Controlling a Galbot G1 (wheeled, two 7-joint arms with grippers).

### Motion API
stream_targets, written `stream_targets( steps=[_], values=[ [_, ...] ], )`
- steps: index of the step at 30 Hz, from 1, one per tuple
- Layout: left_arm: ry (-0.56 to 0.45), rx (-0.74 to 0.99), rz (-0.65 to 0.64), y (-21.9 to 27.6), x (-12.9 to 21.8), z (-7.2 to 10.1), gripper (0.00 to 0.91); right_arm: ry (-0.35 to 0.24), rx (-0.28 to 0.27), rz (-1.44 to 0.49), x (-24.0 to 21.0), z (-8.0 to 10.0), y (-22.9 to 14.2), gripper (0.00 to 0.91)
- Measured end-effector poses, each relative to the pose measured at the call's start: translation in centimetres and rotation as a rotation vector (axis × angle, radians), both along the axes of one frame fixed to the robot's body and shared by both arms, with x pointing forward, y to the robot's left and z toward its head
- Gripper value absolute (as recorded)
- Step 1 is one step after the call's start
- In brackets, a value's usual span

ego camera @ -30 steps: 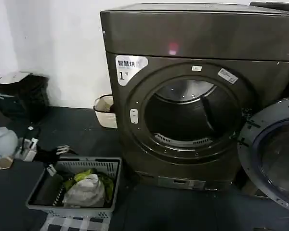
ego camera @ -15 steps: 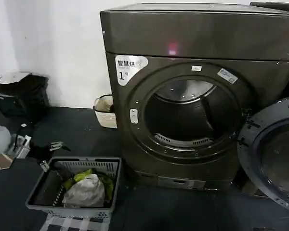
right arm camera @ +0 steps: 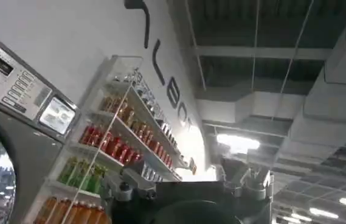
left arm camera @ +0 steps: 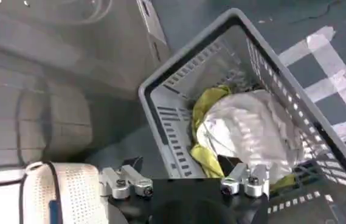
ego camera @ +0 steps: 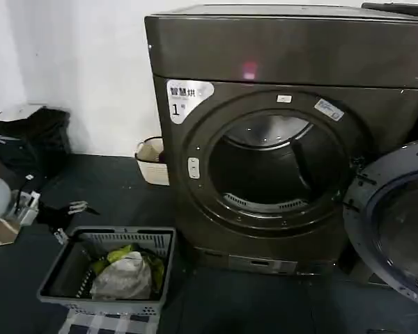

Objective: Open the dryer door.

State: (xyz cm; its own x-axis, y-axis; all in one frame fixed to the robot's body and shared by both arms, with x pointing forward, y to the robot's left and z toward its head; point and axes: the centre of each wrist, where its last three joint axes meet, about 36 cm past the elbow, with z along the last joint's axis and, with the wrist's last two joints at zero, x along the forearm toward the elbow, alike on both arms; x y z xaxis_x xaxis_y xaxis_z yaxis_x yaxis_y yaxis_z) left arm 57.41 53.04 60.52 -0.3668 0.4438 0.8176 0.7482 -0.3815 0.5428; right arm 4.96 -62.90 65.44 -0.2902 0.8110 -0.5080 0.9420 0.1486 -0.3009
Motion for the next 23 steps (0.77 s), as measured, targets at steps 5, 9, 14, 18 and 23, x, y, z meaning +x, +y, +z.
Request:
stream_targets(
  steps=[5,9,14,18,23],
  values=[
    [0.011,0.035,-0.020,-0.05,0.12,0.33,0.907,0.000,-0.004,0.001,0.03,0.12,0.09,0.907],
    [0.010,0.037,-0.016,-0.04,0.13,0.43,0.907,0.000,-0.005,-0.001,-0.07,0.12,0.04,0.907],
    [0.010,0.043,-0.016,0.10,0.13,0.55,0.907,0.000,-0.004,-0.002,-0.10,0.06,0.03,0.907],
    [0.008,0.046,-0.021,0.19,0.12,0.71,0.907,0.001,-0.007,0.000,-0.08,0.10,0.13,0.907],
    [0.006,0.049,-0.026,0.40,0.05,0.67,0.907,0.002,-0.013,-0.003,-0.24,0.33,0.21,0.907]
  ],
)
